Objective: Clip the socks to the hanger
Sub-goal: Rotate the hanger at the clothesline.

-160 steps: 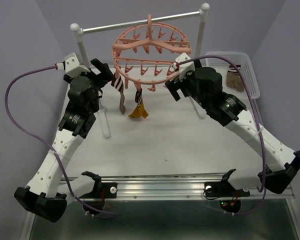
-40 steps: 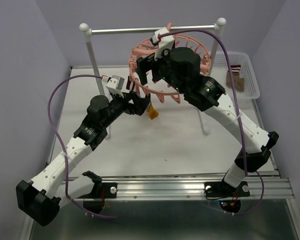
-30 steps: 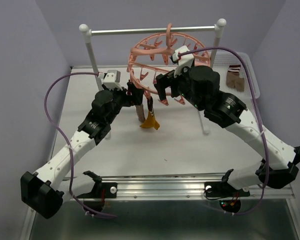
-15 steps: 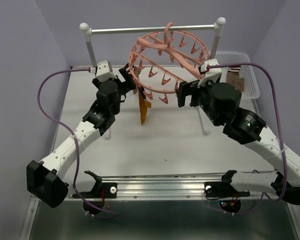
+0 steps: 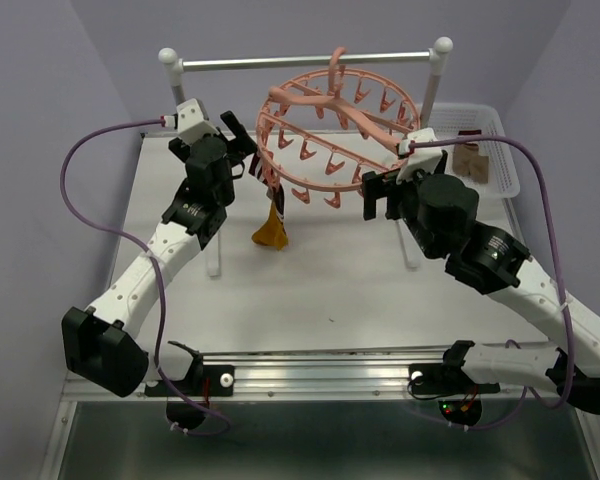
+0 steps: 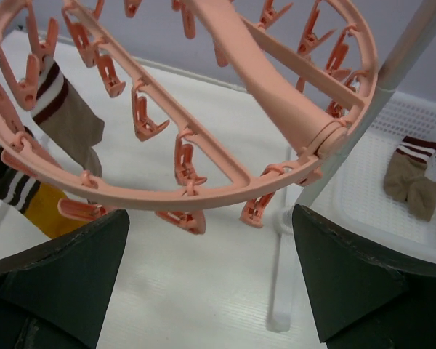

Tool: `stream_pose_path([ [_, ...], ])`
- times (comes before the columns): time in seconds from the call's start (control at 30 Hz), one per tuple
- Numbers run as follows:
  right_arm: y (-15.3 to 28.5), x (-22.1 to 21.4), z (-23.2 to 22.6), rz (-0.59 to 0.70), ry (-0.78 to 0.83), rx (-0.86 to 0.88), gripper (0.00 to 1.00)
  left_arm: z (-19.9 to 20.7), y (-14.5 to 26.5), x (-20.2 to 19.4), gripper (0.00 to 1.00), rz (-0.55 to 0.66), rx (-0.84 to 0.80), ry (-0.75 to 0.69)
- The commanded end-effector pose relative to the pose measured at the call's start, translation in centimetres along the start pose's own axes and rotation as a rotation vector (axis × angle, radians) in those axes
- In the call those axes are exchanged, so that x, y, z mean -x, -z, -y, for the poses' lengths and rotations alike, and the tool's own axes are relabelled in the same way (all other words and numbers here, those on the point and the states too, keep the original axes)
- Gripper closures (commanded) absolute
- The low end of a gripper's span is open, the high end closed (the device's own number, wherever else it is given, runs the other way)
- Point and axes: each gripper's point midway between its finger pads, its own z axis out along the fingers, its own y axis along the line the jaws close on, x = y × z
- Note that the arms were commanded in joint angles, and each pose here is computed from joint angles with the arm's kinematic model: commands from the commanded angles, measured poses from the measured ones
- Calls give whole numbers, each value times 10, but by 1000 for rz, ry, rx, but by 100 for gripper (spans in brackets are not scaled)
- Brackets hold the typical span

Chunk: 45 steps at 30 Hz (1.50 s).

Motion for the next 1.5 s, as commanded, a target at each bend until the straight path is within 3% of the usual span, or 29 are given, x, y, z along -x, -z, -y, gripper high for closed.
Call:
stream_pose_path([
  [0.0, -3, -7, -16, 3, 250, 121, 0, 14, 11, 50, 1, 93, -47, 28],
  [0.13, -8, -14, -37, 47, 650, 302, 0, 15, 19, 57, 1, 97, -76, 2],
  [0.27, -24, -12, -41, 65, 1056, 346, 0, 11, 25, 58, 1, 93, -80, -19],
  [0.3, -26, -18, -43, 37, 1117, 372, 3, 10, 25, 55, 1, 85, -82, -29],
  [0.33, -29, -18, -45, 31, 1155, 380, 15, 9, 26, 55, 1, 84, -80, -34],
  [0.4, -37, -12, -56, 4, 1209, 433, 27, 9, 29, 56, 1, 84, -85, -38],
  [0.53, -50, -14, -70, -73, 1258, 519, 37, 7, 34, 60, 1, 92, -99, -56],
  [0.7, -75, -19, -80, -169, 1255, 518, 69, 0, 43, 64, 1, 102, -103, -68],
  [0.73, -77, -33, -82, -212, 1261, 540, 69, 0, 46, 67, 1, 110, -104, -63],
  [0.87, -80, -39, -99, -250, 1203, 612, 88, -8, 57, 68, 1, 116, -104, -52],
  [1.03, -94, -53, -113, -275, 1125, 609, 99, -16, 65, 64, 1, 110, -103, -35],
  [1.13, -101, -47, -126, -251, 1010, 592, 99, -18, 68, 58, 1, 97, -105, -11],
  [1.37, -109, -1, -151, -152, 492, 468, 99, -18, 67, 45, 1, 67, -116, 3],
  [1.47, -115, 0, -158, -158, 381, 440, 99, -15, 67, 42, 1, 52, -134, 7],
])
